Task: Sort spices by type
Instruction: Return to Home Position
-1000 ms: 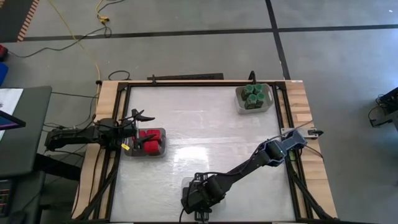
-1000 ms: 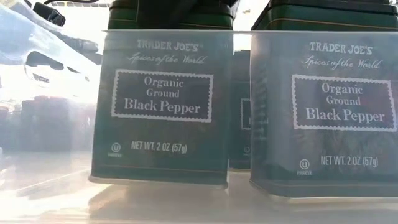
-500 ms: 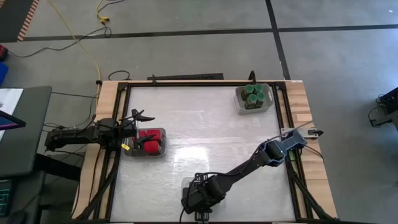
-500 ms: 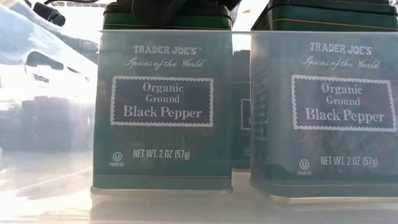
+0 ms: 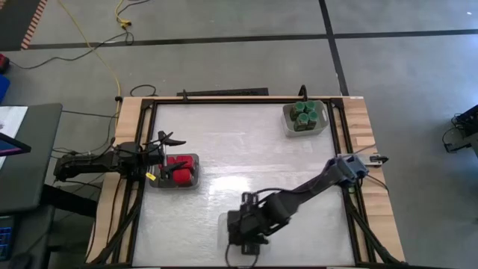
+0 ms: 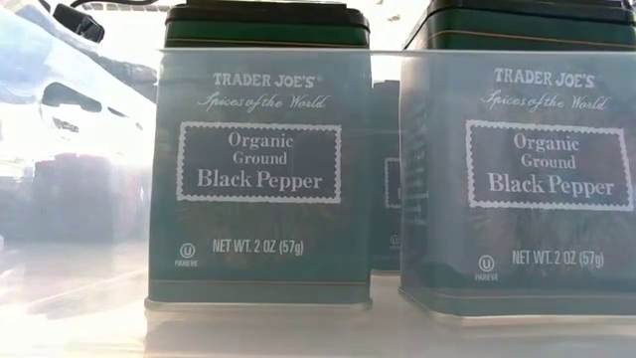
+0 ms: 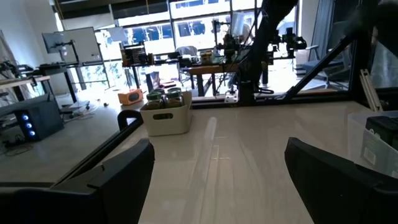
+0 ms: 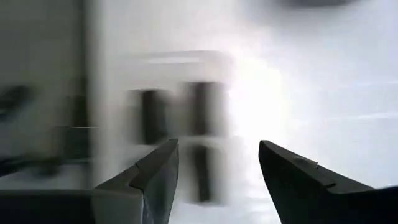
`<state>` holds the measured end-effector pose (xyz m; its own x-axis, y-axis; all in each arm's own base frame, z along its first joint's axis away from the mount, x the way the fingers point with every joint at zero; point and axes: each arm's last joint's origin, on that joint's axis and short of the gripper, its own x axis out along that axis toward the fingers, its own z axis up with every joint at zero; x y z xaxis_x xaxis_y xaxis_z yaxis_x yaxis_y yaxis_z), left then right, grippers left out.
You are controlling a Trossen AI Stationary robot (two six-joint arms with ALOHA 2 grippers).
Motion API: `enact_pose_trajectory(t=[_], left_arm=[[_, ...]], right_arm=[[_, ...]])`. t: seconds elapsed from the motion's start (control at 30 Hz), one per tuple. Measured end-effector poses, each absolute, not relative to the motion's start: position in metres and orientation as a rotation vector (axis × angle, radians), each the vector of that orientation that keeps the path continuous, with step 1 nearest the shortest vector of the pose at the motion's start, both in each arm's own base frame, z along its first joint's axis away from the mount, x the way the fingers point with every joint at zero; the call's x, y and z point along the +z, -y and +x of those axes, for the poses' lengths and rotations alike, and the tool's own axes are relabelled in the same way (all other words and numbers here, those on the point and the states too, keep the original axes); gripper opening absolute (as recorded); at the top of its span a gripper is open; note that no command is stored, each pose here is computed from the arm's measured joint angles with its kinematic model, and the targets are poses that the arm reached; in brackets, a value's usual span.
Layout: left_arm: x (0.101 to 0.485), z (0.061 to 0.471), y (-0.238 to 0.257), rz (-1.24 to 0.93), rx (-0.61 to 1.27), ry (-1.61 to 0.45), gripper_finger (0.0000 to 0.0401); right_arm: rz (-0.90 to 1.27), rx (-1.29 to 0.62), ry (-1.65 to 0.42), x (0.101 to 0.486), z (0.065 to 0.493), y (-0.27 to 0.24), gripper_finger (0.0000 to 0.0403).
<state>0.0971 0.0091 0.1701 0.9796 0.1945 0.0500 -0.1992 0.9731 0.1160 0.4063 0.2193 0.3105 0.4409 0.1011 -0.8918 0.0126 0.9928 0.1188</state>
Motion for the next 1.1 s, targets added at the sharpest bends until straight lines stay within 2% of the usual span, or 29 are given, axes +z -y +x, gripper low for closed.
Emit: enact_pose_trajectory(t=[0.17, 0.37, 0.57, 0.73, 0.97, 1.1], left_arm=[[0.170, 0.097, -0.009, 0.121, 0.198, 0.038, 0.0347], [0.170, 0.097, -0.009, 0.121, 0.199, 0.038, 0.0347], [0.170, 0.097, -0.009, 0.121, 0.199, 0.038, 0.0347], [0.170, 0.097, -0.009, 0.121, 0.199, 0.038, 0.0347], [0.170, 0.097, -0.009, 0.121, 0.199, 0.038, 0.0347], [0.170, 0.097, -0.009, 0.121, 0.199, 0.038, 0.0347]], right_arm=[[-0.126, -0.189, -1.079, 0.337, 0.371, -0.207, 0.0249], [-0.234, -0.252, -1.110, 0.354, 0.351, -0.195, 0.0249], [-0.290, -0.277, -1.137, 0.345, 0.337, -0.183, 0.0249], [-0.212, -0.289, -1.089, 0.317, 0.304, -0.163, 0.0249], [0.009, -0.226, -0.886, 0.275, 0.243, -0.113, 0.0249], [0.105, -0.261, -0.777, 0.251, 0.211, -0.078, 0.0249]])
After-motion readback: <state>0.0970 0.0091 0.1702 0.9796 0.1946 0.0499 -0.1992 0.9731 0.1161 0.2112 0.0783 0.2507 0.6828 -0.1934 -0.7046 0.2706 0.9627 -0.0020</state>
